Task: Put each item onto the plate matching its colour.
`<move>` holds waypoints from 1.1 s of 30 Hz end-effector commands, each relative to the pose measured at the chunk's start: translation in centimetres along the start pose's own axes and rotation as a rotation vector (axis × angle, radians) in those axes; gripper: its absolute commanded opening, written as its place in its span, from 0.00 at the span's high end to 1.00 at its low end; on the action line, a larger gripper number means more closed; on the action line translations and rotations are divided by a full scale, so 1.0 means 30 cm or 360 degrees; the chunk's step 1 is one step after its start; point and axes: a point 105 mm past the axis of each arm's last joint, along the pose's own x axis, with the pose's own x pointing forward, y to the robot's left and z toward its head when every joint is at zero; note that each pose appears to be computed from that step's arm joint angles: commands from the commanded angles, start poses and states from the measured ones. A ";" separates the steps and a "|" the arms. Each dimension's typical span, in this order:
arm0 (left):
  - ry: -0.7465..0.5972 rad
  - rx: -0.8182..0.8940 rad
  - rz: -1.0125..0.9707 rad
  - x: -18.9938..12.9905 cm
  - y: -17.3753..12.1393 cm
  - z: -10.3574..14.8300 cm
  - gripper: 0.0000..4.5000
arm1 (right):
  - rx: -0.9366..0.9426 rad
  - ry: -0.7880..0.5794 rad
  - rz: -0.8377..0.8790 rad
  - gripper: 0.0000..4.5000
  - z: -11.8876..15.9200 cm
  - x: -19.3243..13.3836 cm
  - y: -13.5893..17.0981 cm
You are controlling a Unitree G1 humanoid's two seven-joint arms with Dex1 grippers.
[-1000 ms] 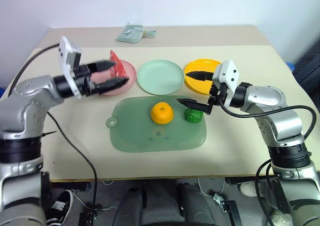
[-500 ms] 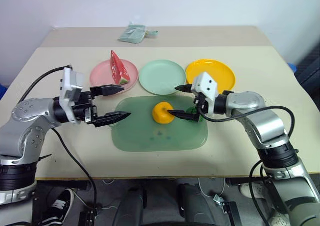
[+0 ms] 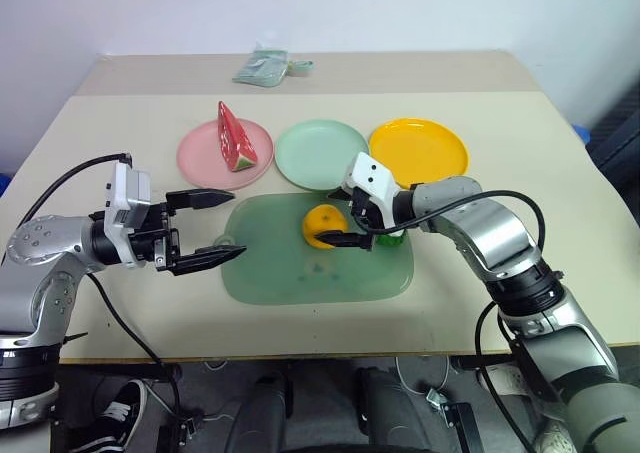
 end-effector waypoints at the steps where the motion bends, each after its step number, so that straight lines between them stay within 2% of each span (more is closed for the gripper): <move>1: -0.0045 0.0055 0.0026 -0.010 -0.001 0.024 0.01 | -0.0069 0.0045 -0.0073 0.00 0.000 0.034 -0.023; 5: -0.0051 0.0057 0.0033 -0.007 -0.006 0.024 0.01 | -0.0029 0.0071 -0.0004 0.00 -0.023 0.053 -0.001; 9: -0.0062 0.0059 0.0043 0.000 -0.007 0.028 0.00 | -0.0043 0.0017 0.0048 0.24 -0.004 0.051 0.018; 10: -0.0062 0.0055 0.0043 0.002 -0.007 0.028 0.00 | -0.0031 -0.0060 0.0049 0.25 0.030 0.043 0.016; 14: -0.0084 0.0035 0.0082 0.010 0.006 0.035 0.00 | 0.0062 -0.0370 -0.0038 0.25 0.156 -0.016 -0.041; 16: -0.0089 0.0013 0.0154 0.021 0.035 0.037 0.00 | 0.0084 -0.0480 -0.0341 0.25 0.189 -0.071 -0.169; 18: -0.0114 0.0008 0.0221 0.036 0.061 0.044 0.00 | 0.0146 -0.0459 -0.0668 0.25 0.159 -0.133 -0.307; 21: -0.0154 -0.0018 0.0305 0.068 0.093 0.042 0.00 | 0.0197 -0.0298 -0.1008 0.25 0.068 -0.191 -0.439; 24: -0.0160 -0.0090 0.0310 0.085 0.105 0.034 0.00 | 0.0263 -0.0241 -0.1169 0.25 0.019 -0.214 -0.502; 26: -0.0170 -0.0070 0.0358 0.099 0.123 0.046 0.00 | 0.0206 -0.0148 -0.1280 0.25 -0.028 -0.222 -0.533; 28: -0.0201 -0.0056 0.0357 0.110 0.123 0.063 0.00 | 0.0189 -0.0102 -0.1300 0.25 -0.062 -0.219 -0.544; 30: -0.0207 -0.0139 0.0286 0.116 0.106 0.068 0.00 | 0.0202 -0.0116 -0.1239 0.01 -0.071 -0.202 -0.535; 33: -0.0187 -0.0088 0.0325 0.106 0.108 0.071 0.00 | 0.0263 -0.0147 -0.1222 0.01 -0.076 -0.200 -0.535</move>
